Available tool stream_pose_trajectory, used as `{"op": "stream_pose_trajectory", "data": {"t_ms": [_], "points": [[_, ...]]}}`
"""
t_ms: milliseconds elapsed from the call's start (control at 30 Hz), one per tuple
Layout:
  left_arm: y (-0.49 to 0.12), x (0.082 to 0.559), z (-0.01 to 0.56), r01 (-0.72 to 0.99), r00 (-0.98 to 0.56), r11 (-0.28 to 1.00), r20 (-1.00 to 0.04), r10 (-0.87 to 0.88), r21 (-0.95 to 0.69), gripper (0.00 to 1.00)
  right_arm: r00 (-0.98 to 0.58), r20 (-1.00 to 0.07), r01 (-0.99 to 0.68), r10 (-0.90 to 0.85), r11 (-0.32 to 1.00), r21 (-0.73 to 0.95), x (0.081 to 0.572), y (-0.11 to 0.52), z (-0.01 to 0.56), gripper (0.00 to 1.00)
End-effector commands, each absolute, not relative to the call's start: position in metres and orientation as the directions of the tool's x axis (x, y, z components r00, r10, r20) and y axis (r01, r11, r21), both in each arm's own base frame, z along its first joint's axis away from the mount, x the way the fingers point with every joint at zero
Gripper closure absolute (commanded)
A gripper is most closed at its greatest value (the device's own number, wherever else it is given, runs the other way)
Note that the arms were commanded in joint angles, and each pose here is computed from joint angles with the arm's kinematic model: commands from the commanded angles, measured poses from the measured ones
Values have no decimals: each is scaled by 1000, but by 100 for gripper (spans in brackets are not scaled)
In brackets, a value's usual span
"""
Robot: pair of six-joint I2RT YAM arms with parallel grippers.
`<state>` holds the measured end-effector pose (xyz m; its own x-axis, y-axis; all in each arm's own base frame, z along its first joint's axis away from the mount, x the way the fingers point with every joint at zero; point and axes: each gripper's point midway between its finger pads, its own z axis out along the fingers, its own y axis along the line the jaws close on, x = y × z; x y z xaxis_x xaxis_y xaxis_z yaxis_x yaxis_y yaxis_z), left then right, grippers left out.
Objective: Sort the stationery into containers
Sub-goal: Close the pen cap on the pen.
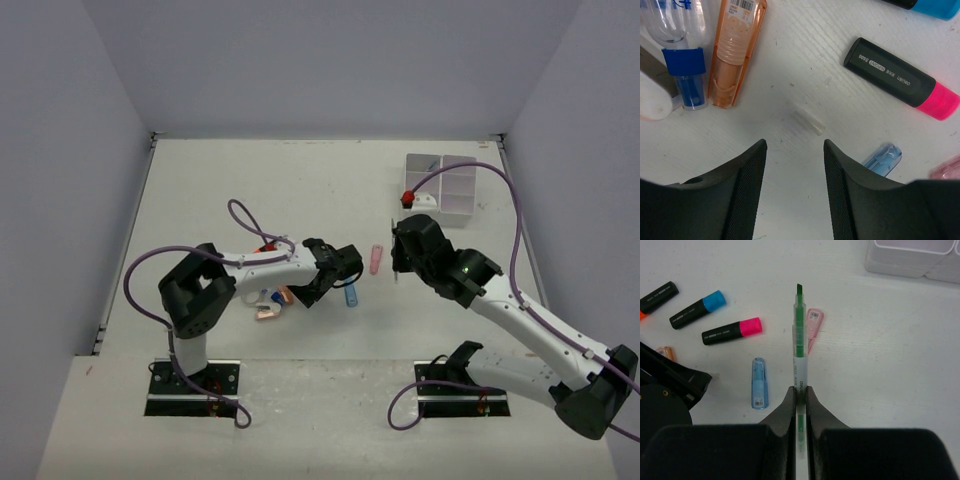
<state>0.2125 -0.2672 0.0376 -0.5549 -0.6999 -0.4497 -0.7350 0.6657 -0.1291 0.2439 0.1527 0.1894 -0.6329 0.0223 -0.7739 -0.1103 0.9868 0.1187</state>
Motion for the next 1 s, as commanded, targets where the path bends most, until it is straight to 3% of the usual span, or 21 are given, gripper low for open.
{"op": "stream_pose_trajectory", "data": {"t_ms": [0,967], "points": [[-278,229,42,-841,-359,481,-408,-839,-247,48,-603,-797,-143,23,980,137,246,156,197,100],[-278,243,18,-865,-336,453,-425,-841,-213,48,-589,-808,-235,-11,959,159,239,165,201,100]]}}
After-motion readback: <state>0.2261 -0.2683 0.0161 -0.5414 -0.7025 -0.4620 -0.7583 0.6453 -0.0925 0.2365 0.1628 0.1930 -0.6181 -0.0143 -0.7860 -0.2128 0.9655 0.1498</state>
